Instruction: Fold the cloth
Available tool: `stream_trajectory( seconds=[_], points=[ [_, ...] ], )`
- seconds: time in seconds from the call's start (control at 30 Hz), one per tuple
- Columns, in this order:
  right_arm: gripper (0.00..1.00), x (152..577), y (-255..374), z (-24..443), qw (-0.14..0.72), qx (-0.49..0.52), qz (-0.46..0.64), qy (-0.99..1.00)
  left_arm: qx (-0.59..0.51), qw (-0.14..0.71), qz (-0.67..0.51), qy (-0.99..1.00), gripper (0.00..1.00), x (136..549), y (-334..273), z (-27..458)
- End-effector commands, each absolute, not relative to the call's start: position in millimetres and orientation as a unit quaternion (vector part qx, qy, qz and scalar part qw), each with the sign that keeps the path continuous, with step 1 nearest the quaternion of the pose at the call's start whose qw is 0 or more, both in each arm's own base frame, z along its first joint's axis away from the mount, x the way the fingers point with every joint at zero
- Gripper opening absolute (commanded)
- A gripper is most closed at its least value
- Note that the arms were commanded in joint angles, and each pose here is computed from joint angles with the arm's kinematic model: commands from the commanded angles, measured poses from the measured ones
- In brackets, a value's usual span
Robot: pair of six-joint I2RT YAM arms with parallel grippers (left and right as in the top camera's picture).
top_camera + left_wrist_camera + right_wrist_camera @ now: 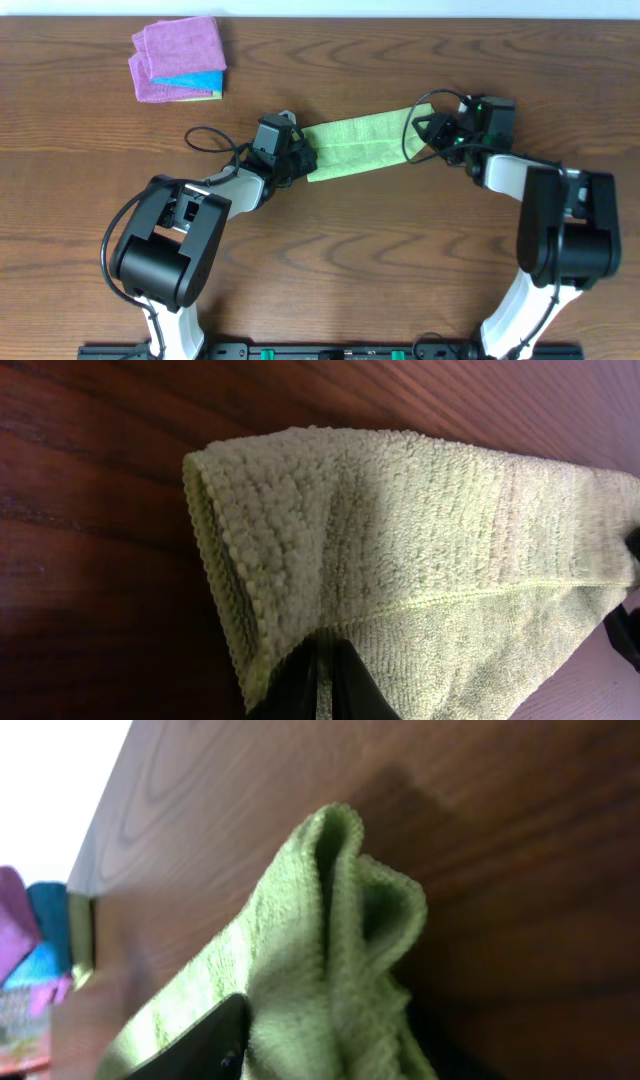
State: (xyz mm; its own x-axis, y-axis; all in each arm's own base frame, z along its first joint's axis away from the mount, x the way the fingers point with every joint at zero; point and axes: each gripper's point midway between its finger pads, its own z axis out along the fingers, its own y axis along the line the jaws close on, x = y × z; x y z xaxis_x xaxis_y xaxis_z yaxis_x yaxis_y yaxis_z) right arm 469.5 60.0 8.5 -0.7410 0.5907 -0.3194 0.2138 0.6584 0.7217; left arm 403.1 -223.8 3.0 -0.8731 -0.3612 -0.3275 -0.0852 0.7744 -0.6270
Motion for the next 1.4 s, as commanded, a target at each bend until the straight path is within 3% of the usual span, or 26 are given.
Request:
stream_trajectory(
  seconds=[0.0, 0.17, 0.87, 1.37],
  points=[
    [0.36, 445.8, 60.6, -47.6, 0.227, 0.266, 0.293, 0.890, -0.129, 0.197, -0.305, 0.923, 0.08, 396.7, -222.6, -14.6],
    [0.02, 456.3, 63.8, -40.4, 0.266, 0.222, 0.280, 0.895, -0.130, 0.193, -0.309, 0.922, 0.08, 396.5, -221.3, -14.3],
    [0.01, 445.0, 124.4, 86.4, 0.375, 0.008, 0.225, 0.899, -0.110, 0.200, -0.350, 0.909, 0.06, 418.4, -232.7, 15.2],
    [0.01, 421.0, 172.5, 110.9, 0.392, -0.077, 0.198, 0.895, -0.098, 0.183, -0.354, 0.912, 0.06, 414.2, -226.2, 13.5]
  ],
)
